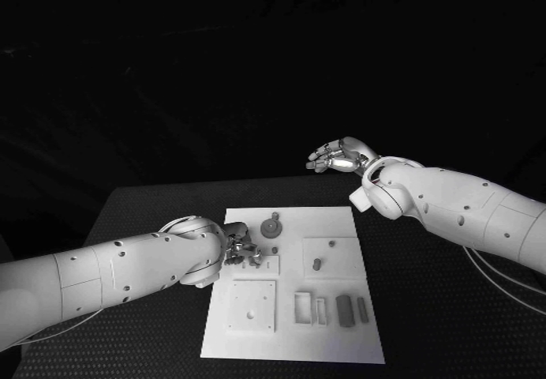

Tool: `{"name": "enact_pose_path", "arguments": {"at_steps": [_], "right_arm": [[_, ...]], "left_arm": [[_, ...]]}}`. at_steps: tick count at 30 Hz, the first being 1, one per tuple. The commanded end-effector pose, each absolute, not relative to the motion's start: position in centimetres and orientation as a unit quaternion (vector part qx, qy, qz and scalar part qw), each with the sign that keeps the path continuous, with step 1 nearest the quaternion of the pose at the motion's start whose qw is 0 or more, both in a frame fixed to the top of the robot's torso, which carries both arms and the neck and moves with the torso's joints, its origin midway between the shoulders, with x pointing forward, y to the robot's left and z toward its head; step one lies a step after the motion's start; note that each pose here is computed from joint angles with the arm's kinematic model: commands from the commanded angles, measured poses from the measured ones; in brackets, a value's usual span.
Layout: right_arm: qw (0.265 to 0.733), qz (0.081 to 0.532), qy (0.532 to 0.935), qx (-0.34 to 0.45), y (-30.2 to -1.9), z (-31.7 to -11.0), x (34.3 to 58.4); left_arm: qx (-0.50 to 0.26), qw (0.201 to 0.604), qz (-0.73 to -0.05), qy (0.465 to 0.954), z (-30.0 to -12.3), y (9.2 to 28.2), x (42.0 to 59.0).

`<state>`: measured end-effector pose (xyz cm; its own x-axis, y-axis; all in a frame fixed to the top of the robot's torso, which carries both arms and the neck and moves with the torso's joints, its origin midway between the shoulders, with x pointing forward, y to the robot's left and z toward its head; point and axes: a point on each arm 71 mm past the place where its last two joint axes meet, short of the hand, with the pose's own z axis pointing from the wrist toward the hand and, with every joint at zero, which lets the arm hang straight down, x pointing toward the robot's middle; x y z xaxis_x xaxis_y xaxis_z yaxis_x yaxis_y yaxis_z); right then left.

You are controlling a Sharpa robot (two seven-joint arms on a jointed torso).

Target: Assemble the parts on the task board

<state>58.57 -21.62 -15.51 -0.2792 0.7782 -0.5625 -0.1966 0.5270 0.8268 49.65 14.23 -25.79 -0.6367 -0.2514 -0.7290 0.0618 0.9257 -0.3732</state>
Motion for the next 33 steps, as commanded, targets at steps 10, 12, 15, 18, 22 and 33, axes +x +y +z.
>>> {"name": "enact_pose_path", "arguments": {"at_steps": [10, 12, 15, 18, 22, 33], "right_arm": [[0.555, 0.442, 0.672, 0.211, -21.30, -15.52, 58.51], [0.555, 0.442, 0.672, 0.211, -21.30, -15.52, 58.51], [0.555, 0.442, 0.672, 0.211, -21.32, -15.52, 58.51], [0.555, 0.443, 0.672, 0.211, -21.27, -15.52, 58.51], [0.554, 0.443, 0.672, 0.211, -21.22, -15.54, 58.51], [0.554, 0.444, 0.672, 0.210, -21.12, -15.58, 58.48]], "left_arm": [[-0.040, 0.429, -0.181, 0.884, -25.99, 14.19, 49.80], [-0.040, 0.429, -0.180, 0.884, -26.03, 14.26, 49.83], [-0.039, 0.429, -0.178, 0.885, -26.10, 14.29, 49.83], [-0.037, 0.427, -0.179, 0.886, -26.14, 14.20, 49.78], [-0.036, 0.424, -0.180, 0.887, -26.18, 14.10, 49.68], [-0.034, 0.421, -0.184, 0.888, -26.20, 13.77, 49.49]]}}
